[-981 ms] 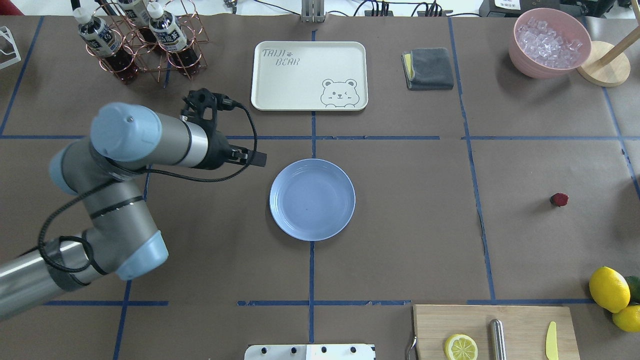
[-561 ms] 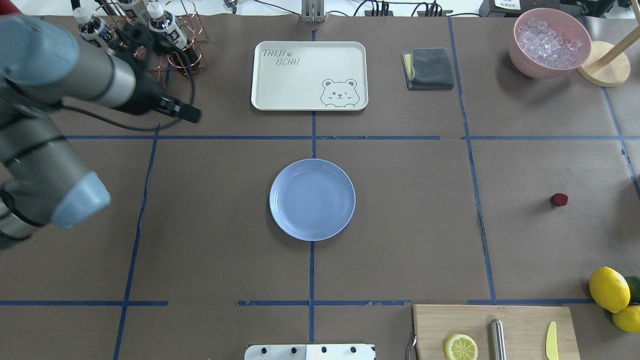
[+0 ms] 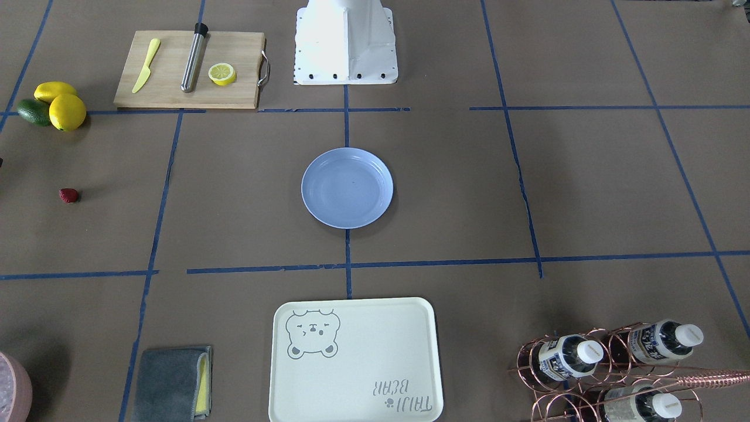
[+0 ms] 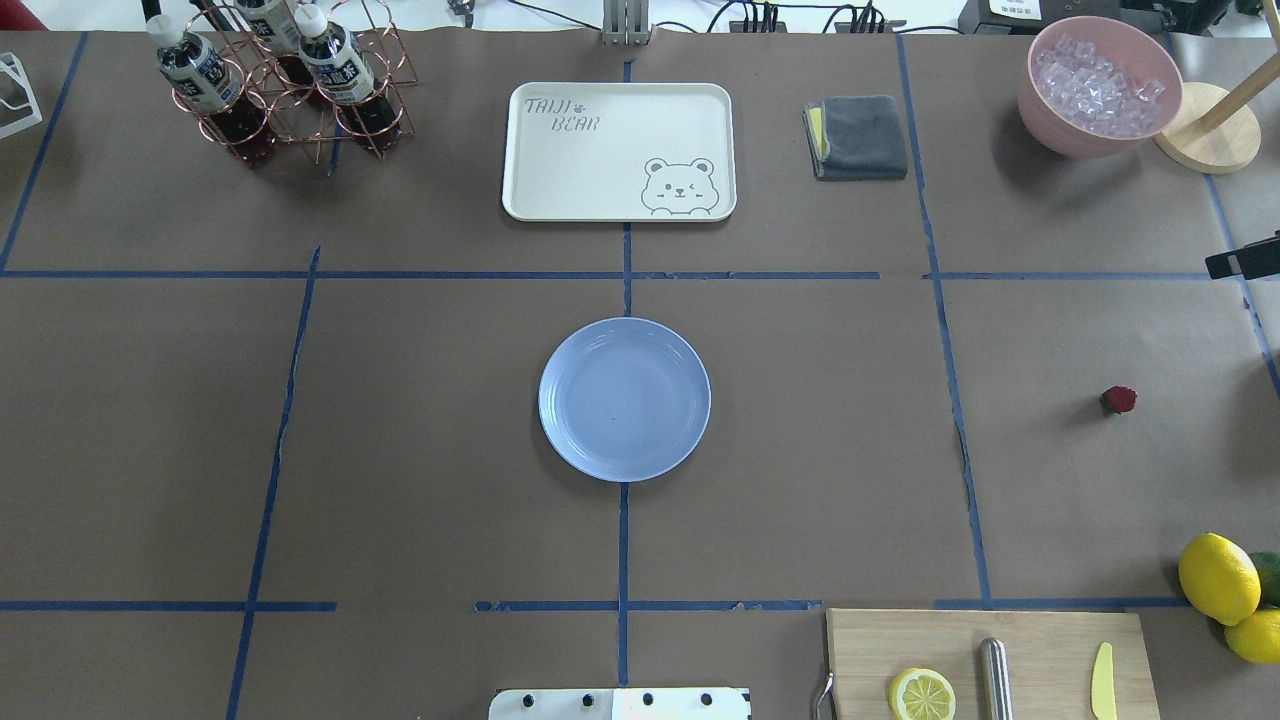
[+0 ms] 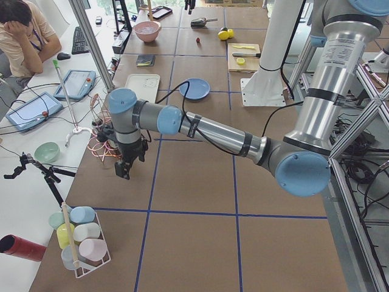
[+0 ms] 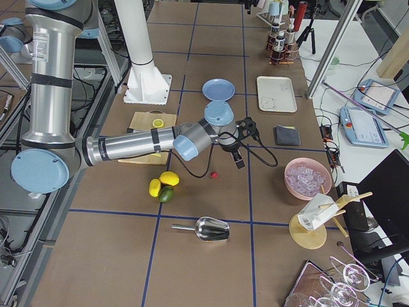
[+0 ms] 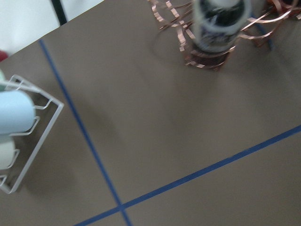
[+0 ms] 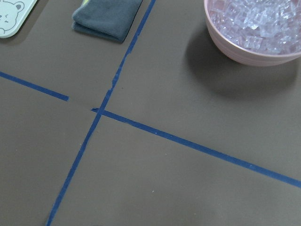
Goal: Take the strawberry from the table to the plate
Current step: 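Lower the right gripper onto the red strawberry and close it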
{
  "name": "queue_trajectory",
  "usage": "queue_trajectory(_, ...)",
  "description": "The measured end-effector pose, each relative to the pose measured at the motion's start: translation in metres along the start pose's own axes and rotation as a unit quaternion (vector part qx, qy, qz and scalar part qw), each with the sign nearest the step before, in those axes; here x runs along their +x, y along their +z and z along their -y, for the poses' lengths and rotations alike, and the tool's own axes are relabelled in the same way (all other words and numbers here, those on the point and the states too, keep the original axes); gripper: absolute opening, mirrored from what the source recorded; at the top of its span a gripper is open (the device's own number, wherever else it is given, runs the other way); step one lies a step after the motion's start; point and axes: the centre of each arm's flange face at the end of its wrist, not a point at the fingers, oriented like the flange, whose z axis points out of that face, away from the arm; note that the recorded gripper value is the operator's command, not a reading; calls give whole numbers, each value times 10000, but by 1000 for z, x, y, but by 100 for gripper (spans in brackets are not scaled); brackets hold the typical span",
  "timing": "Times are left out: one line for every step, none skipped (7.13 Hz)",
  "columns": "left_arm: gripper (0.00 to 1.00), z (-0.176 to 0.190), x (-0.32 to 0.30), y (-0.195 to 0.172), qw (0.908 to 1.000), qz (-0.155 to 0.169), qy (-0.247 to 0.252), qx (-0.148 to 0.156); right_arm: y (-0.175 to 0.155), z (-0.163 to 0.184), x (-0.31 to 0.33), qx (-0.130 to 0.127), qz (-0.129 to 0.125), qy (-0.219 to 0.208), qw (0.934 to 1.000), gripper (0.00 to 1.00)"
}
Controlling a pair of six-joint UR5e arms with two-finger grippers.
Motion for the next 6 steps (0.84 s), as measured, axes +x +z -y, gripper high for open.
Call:
queue_trajectory(100, -46, -26, 15, 9996, -220, -192, -35, 11, -9, -12, -122, 17, 141, 9998, 100)
queue_trajectory(100, -71, -35, 25, 9987, -402, -305, -32, 27, -31, -12, -252, -126, 202, 9994, 100)
queue_trajectory(100, -79, -37, 28, 9983, -478, -342, -21, 41, -55, -6, -313, -312, 194, 9988, 100)
queue_trajectory(100, -81, -36, 28, 9982, -502, -341, -4, 58, -75, -1, -361, -434, 207, 9982, 100)
queue_trajectory(100, -81, -35, 27, 9982, -503, -329, 17, 78, -89, -3, -395, -544, 219, 9975, 100)
queue_trajectory(100, -80, -33, 25, 9983, -497, -311, 40, 103, -98, -11, -381, -690, 196, 9967, 99)
